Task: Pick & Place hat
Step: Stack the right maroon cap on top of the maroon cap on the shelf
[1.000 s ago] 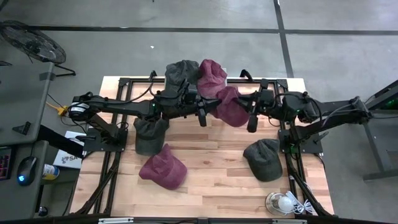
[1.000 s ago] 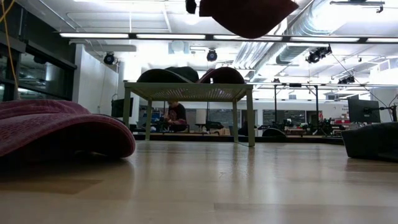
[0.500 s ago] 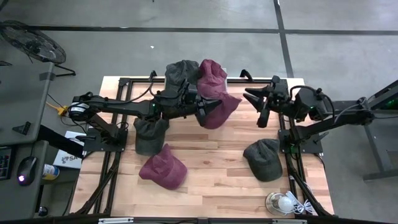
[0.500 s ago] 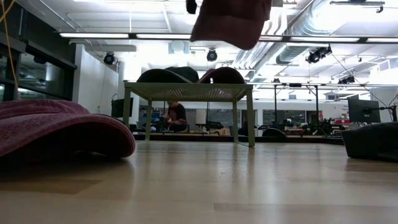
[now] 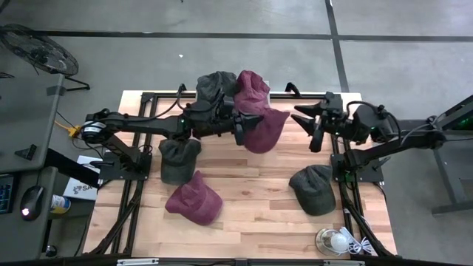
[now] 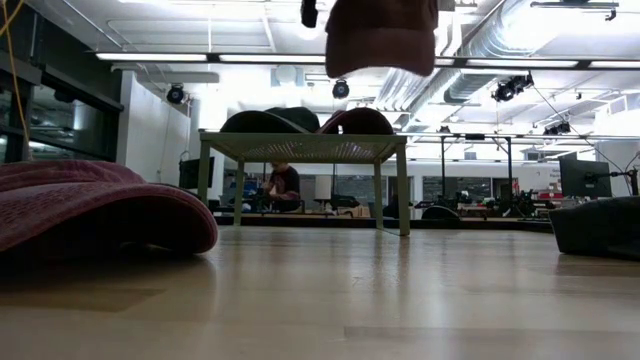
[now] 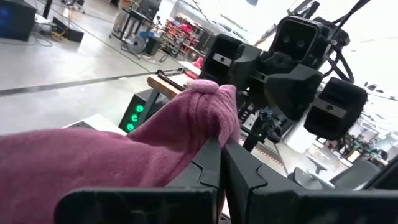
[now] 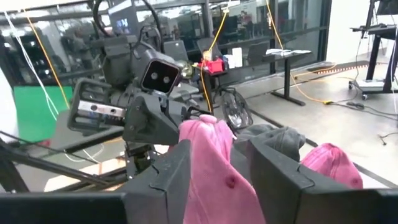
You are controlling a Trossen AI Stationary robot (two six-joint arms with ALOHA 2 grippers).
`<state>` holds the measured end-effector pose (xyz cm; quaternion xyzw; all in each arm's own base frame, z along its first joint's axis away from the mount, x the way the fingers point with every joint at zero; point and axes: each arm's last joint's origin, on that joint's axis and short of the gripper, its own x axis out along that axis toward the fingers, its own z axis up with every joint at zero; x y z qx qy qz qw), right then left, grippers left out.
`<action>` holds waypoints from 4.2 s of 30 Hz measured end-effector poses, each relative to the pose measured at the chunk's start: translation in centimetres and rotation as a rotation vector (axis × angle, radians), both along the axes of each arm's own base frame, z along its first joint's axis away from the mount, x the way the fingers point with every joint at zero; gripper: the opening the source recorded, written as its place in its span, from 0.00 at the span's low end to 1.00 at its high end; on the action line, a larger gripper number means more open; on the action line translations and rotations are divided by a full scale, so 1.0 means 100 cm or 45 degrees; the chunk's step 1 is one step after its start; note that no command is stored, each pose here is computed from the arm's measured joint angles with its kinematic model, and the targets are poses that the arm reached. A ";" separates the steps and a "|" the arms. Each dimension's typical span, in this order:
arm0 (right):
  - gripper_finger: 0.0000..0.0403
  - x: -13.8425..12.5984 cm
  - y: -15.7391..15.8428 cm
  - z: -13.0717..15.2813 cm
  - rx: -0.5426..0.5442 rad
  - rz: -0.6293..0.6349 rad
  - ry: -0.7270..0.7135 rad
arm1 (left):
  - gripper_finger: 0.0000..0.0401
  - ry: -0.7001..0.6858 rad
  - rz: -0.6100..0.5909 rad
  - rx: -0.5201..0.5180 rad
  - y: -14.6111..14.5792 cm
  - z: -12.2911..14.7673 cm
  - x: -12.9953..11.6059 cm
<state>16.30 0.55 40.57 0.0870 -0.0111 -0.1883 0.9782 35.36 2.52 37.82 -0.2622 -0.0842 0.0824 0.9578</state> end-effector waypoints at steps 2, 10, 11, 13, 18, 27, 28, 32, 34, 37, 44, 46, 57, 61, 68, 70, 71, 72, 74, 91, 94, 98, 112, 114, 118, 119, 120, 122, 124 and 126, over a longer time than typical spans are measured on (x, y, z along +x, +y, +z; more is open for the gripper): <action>0.39 -0.006 -0.001 0.003 0.005 -0.001 -0.022 | 0.00 -0.009 0.001 -0.001 0.000 0.002 -0.001; 0.42 -0.026 -0.004 0.008 0.037 -0.021 -0.084 | 0.00 0.087 0.077 -0.071 0.013 0.027 -0.009; 0.42 -0.027 -0.004 0.008 0.038 -0.021 -0.073 | 0.00 0.104 0.091 -0.070 0.016 0.035 -0.011; 0.42 -0.028 -0.004 0.007 0.040 -0.024 -0.070 | 0.00 0.123 0.124 -0.057 0.025 0.052 -0.014; 0.42 -0.028 -0.004 0.006 0.039 -0.023 -0.057 | 0.00 0.171 0.214 -0.061 0.049 0.081 -0.028; 0.42 -0.028 -0.005 0.006 0.037 -0.070 -0.046 | 0.00 0.106 0.173 -0.270 0.098 0.081 -0.035; 0.42 -0.028 -0.005 0.005 0.036 -0.075 -0.042 | 0.00 0.107 0.177 -0.299 0.102 0.078 -0.034; 0.42 -0.028 -0.005 0.005 0.036 -0.099 -0.034 | 0.00 0.068 0.156 -0.371 0.109 0.069 -0.021; 0.42 -0.028 -0.005 0.004 0.048 -0.103 -0.037 | 0.00 0.077 0.165 -0.383 0.111 0.065 -0.017; 0.42 -0.028 -0.005 0.003 0.054 -0.103 -0.027 | 0.00 0.093 0.195 -0.419 0.114 0.058 -0.010; 0.42 -0.028 -0.005 0.001 0.092 -0.104 -0.013 | 0.00 0.077 0.244 -0.460 0.116 0.055 -0.008; 0.42 -0.028 -0.005 0.001 0.091 -0.104 -0.007 | 0.00 0.080 0.277 -0.472 0.117 0.054 -0.007; 0.42 -0.028 -0.005 0.000 0.115 -0.105 -0.006 | 0.00 0.084 0.409 -0.592 0.124 0.039 0.001; 0.42 -0.028 -0.005 -0.001 0.114 -0.105 -0.001 | 0.00 0.107 0.427 -0.635 0.125 0.034 0.003; 0.42 -0.029 -0.006 -0.002 0.103 -0.132 0.012 | 0.00 0.135 0.500 -0.672 0.126 0.030 0.002; 0.42 -0.029 -0.006 -0.002 0.093 -0.140 0.016 | 0.00 0.123 0.505 -0.670 0.126 0.030 0.003; 0.42 -0.029 -0.006 -0.002 0.089 -0.144 0.018 | 0.00 0.123 0.508 -0.669 0.127 0.029 0.003; 0.42 -0.029 -0.006 -0.002 0.085 -0.152 0.020 | 0.00 0.134 0.510 -0.673 0.127 0.028 0.004; 0.42 -0.029 -0.007 -0.002 0.078 -0.167 0.024 | 0.00 0.138 0.511 -0.696 0.128 0.023 0.008; 0.42 -0.029 -0.007 -0.003 0.075 -0.180 0.044 | 0.00 0.160 0.612 -0.700 0.135 0.006 0.019; 0.42 -0.029 -0.007 -0.004 0.083 -0.173 0.050 | 0.00 0.159 0.640 -0.695 0.135 0.006 0.019; 0.42 -0.030 -0.007 -0.007 0.096 -0.175 0.077 | 0.00 0.160 0.650 -0.684 0.135 0.006 0.019; 0.42 -0.030 -0.007 -0.008 0.094 -0.185 0.096 | 0.00 0.128 0.645 -0.670 0.133 0.009 0.020; 0.42 -0.030 -0.007 -0.008 0.095 -0.186 0.096 | 0.00 0.128 0.645 -0.669 0.133 0.009 0.020; 0.42 -0.030 -0.007 -0.009 0.113 -0.198 0.100 | 0.00 0.117 0.639 -0.674 0.133 0.010 0.020; 0.42 -0.030 -0.007 -0.010 0.115 -0.202 0.105 | 0.00 0.114 0.638 -0.666 0.133 0.010 0.020; 0.42 -0.030 -0.007 -0.010 0.116 -0.202 0.108 | 0.00 0.115 0.638 -0.662 0.133 0.010 0.020; 0.42 -0.030 -0.007 -0.010 0.117 -0.202 0.107 | 0.00 0.117 0.638 -0.662 0.133 0.010 0.020; 0.42 -0.030 -0.007 -0.010 0.119 -0.202 0.105 | 0.00 0.119 0.638 -0.659 0.133 0.010 0.020; 0.42 -0.030 -0.007 -0.010 0.133 -0.208 0.098 | 0.00 0.124 0.640 -0.660 0.133 0.010 0.020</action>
